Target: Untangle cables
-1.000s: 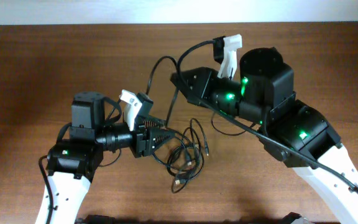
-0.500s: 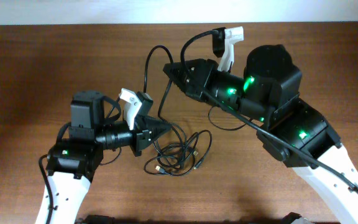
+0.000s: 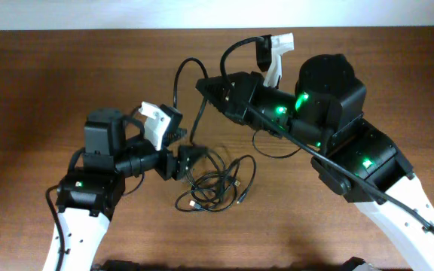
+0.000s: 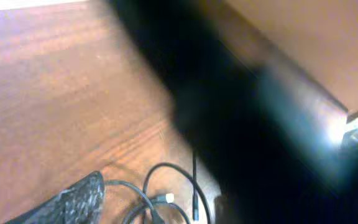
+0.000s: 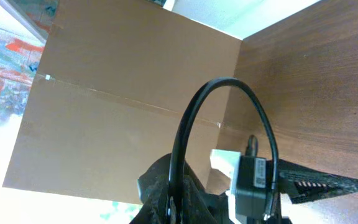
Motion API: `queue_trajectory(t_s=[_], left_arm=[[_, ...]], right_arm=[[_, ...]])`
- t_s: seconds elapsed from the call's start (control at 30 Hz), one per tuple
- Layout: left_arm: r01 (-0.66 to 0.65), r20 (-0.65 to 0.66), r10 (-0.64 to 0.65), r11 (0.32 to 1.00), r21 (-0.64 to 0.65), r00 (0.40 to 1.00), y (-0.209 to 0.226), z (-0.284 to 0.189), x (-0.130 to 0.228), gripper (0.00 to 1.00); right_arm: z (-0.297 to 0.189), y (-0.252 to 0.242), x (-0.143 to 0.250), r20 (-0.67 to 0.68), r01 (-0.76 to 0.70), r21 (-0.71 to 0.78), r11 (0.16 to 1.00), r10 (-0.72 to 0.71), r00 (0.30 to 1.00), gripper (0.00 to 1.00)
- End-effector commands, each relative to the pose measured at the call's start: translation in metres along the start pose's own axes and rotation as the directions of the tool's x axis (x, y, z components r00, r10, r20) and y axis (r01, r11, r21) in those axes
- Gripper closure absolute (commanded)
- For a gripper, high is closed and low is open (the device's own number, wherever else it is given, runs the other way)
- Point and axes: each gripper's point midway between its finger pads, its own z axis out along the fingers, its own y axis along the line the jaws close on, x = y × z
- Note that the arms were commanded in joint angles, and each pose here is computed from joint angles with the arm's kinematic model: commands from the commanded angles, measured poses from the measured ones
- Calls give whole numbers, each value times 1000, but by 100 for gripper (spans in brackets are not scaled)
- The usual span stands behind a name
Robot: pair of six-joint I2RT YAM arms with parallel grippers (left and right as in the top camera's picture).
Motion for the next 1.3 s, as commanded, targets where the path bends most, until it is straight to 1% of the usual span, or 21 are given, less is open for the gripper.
queue_trajectory(t_s=[0.0,0.03,0.07,0.13,0.27,0.3,0.33,0.37,0.47,0.53,0.63,0.77,0.83,0.87,0.93,1.0,1.1,1.13,1.17,1.2,1.27], left_arm=[[-49,48,47,998,44,998,-7,0,-13,38],[-64,65,59,995,72,996,-12,0,-17,34],[-65,81,57,993,96,995,-17,-1,-21,35],[-18,88,10,995,99,996,-16,-1,-24,99],[14,82,-22,995,102,996,-17,-1,-23,100],[28,79,-36,994,103,996,-16,-1,-23,100],[61,80,-69,993,106,994,-17,-1,-24,100],[70,103,-82,991,114,991,-18,-3,-31,100],[-28,230,-6,989,146,973,-34,-18,-64,100],[-37,328,-12,989,141,945,-38,-35,-90,100],[-48,430,-12,991,129,903,-41,-58,-115,100],[-45,503,-21,992,118,864,-44,-80,-131,100],[-88,560,2,988,127,829,-55,-93,-145,100],[-100,599,2,986,130,801,-60,-102,-155,100],[-55,683,-41,991,118,730,-58,-118,-175,100],[18,730,-106,992,127,675,-51,-129,-186,100],[186,769,-274,961,203,578,-34,-140,-197,100],[243,777,-335,940,239,533,-28,-144,-199,100],[303,788,-415,904,302,454,-22,-153,-205,100],[325,795,-456,882,342,400,-20,-160,-209,100],[308,803,-453,885,350,387,-23,-165,-212,100]], right_arm=[[-2,9,0,-6,4,-25,1000,-5,1000,96],[1,6,0,-12,1,-19,1000,-1,1000,96],[5,3,2,-27,-4,-15,1000,4,1000,96],[16,-6,5,-59,-18,-2,1000,17,998,96],[20,-12,5,-67,-23,8,1000,23,997,96],[20,-13,3,-64,10,8,1000,-9,998,88],[18,-24,5,-77,69,44,997,-66,995,43],[12,-53,12,-119,78,153,985,-60,991,18],[-7,-101,22,-195,116,325,939,-53,979,15],[-21,-123,24,-251,183,383,906,-89,964,15],[-30,-135,30,-309,249,403,881,-125,943,15],[-35,-141,36,-380,355,380,854,-206,902,16],[-34,-142,37,-411,419,354,837,-263,873,16],[-35,-143,38,-428,446,343,827,-285,858,17],[-35,-152,43,-454,440,359,823,-258,853,17],[-33,-160,45,-470,431,372,822,-233,851,17],[-25,-174,47,-494,424,388,818,-204,845,17],[-22,-177,47,-504,427,386,817,-200,840,16],[-19,-183,49,-519,428,385,817,-192,833,17],[-16,-187,51,-527,421,387,820,-178,831,20],[-12,-185,55,-541,405,360,841,-165,825,23]])
